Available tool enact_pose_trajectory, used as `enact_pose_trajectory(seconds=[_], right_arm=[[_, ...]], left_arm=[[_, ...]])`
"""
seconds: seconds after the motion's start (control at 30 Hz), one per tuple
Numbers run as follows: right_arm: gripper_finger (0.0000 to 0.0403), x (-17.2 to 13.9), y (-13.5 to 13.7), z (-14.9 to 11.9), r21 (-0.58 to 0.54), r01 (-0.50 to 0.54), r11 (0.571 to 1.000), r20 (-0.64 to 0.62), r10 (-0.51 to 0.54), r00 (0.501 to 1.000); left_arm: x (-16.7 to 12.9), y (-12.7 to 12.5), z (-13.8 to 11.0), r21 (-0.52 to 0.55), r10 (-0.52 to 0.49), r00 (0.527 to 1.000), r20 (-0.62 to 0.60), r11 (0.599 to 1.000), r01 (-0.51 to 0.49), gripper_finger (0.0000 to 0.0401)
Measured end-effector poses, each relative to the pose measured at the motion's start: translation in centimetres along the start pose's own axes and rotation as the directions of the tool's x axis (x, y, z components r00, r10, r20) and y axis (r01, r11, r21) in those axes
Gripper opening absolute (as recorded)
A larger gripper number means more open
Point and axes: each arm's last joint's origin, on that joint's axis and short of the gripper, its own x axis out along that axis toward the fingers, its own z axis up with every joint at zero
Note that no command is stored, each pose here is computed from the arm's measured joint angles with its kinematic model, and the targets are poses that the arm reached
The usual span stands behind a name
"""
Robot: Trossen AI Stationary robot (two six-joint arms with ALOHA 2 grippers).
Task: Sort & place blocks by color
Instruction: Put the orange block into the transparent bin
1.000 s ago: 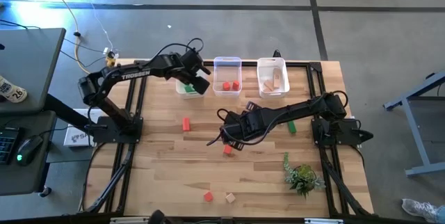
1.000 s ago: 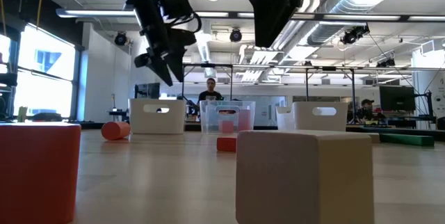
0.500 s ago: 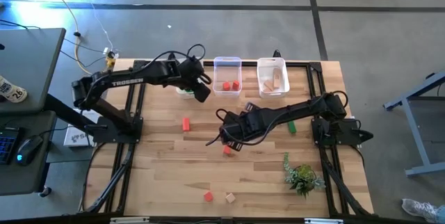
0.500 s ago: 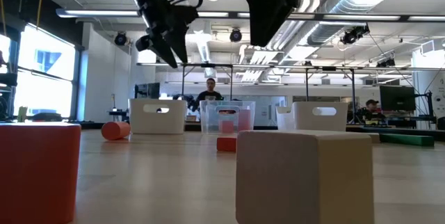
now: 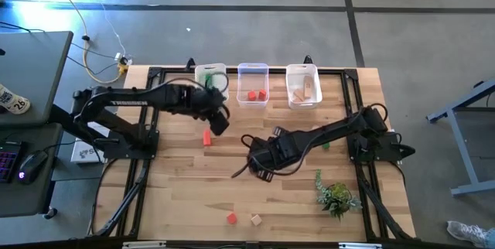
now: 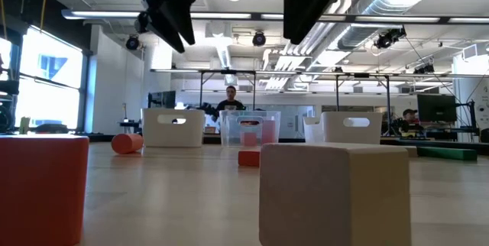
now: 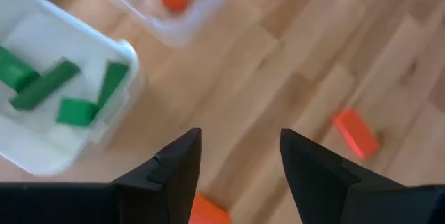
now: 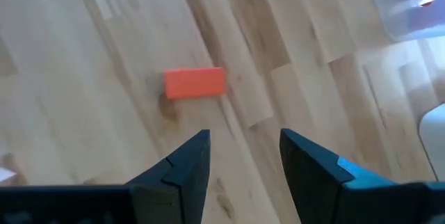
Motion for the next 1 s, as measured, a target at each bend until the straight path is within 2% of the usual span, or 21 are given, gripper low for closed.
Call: enact_pose_trajectory(seconds=[0.23,0.4,0.57,0.83,1.0], right_arm=[[0.016,-0.6,1.5,-1.2,-0.055,-0.023,0.998,0.0,0.023,1.0],[0.016,-0.9,2.3,-1.8,-0.136,-0.1,0.986,-0.054,0.093,0.994],[0.0163,-1.1,2.8,-2.3,-0.16,-0.126,0.979,-0.069,0.116,0.991],[0.0203,-1.6,3.7,-3.1,-0.229,-0.108,0.967,-0.041,0.101,0.994],[0.0225,-1.6,3.9,-3.1,-0.344,-0.102,0.934,-0.018,0.102,0.995]], left_arm=[[-1.1,-2.4,-2.3,0.058,-0.028,0.998,-0.048,0.998,0.031,0.0184],[-1.8,-4.1,-3.7,0.092,-0.072,0.996,-0.055,0.993,0.077,0.0184],[-2.5,-5.7,-5.1,0.129,-0.105,0.993,-0.059,0.985,0.112,0.0184],[-3.9,-8.0,-7.8,0.184,-0.156,0.985,-0.072,0.969,0.167,0.0184],[-4.8,-9.1,-9.4,0.206,-0.182,0.98,-0.075,0.959,0.194,0.0184]])
